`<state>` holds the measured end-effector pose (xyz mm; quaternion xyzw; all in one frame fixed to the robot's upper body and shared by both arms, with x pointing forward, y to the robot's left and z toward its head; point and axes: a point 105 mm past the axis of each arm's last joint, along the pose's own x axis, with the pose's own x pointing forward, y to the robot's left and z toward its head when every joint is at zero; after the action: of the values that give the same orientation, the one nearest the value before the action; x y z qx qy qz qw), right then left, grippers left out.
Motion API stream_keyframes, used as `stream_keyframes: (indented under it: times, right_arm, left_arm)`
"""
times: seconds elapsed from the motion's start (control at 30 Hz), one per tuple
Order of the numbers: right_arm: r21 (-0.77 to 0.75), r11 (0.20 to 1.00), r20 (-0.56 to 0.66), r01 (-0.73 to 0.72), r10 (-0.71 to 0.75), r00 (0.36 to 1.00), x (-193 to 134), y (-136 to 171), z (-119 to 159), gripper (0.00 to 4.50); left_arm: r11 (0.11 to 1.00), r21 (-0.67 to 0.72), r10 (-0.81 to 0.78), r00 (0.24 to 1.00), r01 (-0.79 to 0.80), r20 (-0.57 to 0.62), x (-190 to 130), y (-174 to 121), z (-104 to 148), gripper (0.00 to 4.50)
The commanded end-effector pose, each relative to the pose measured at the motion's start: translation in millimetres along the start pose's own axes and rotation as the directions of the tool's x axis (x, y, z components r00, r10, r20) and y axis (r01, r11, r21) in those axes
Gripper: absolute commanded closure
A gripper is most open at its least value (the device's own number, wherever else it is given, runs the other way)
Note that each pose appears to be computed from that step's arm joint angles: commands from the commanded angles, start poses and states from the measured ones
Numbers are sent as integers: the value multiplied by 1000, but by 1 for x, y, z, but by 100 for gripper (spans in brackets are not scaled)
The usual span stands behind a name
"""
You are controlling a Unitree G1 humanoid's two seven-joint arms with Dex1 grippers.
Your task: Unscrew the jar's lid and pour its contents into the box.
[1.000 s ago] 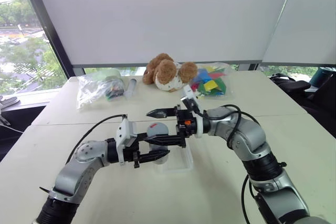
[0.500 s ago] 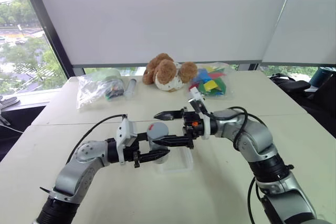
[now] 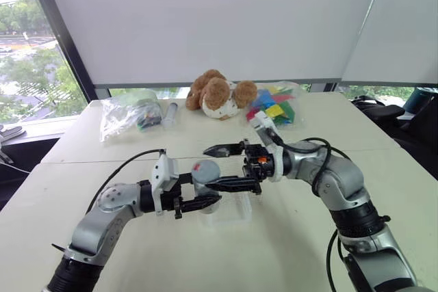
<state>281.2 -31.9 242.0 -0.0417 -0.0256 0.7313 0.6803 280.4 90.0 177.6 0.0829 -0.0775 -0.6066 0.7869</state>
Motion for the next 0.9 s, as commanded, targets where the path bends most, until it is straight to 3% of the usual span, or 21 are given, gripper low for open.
stream_keyframes:
  times: [0.03,0.4,0.5,0.57,0.6,0.63,0.77,0.9]
  right_arm:
    - [-74,997,25,-18,20,999,8,6,16,4]
    - [-134,991,-28,-14,11,1000,23,-1,7,4]
    - [-138,990,-15,-18,16,1000,24,0,9,91]
    - [-140,990,-6,-25,24,1000,24,2,11,191]
    - [-138,990,-1,-30,30,1000,24,2,12,216]
    - [-130,991,12,-41,43,999,24,4,14,215]
    - [30,994,248,-101,91,964,13,11,42,215]
    - [151,982,383,-112,46,923,-12,7,57,215]
  left_arm:
    - [999,41,0,1000,-1,23,-1,0,10,236]
    - [999,39,-5,1000,4,26,0,-2,9,236]
    - [999,37,-4,1000,3,24,0,-2,9,236]
    - [999,36,-4,1000,3,23,0,-2,9,236]
    - [999,35,-4,1000,3,22,-1,-2,9,236]
    - [999,35,-4,1000,3,21,-1,-2,8,236]
    - [1000,31,-3,1000,3,17,-3,-2,7,236]
    - [1000,29,4,1000,-5,14,-9,0,8,236]
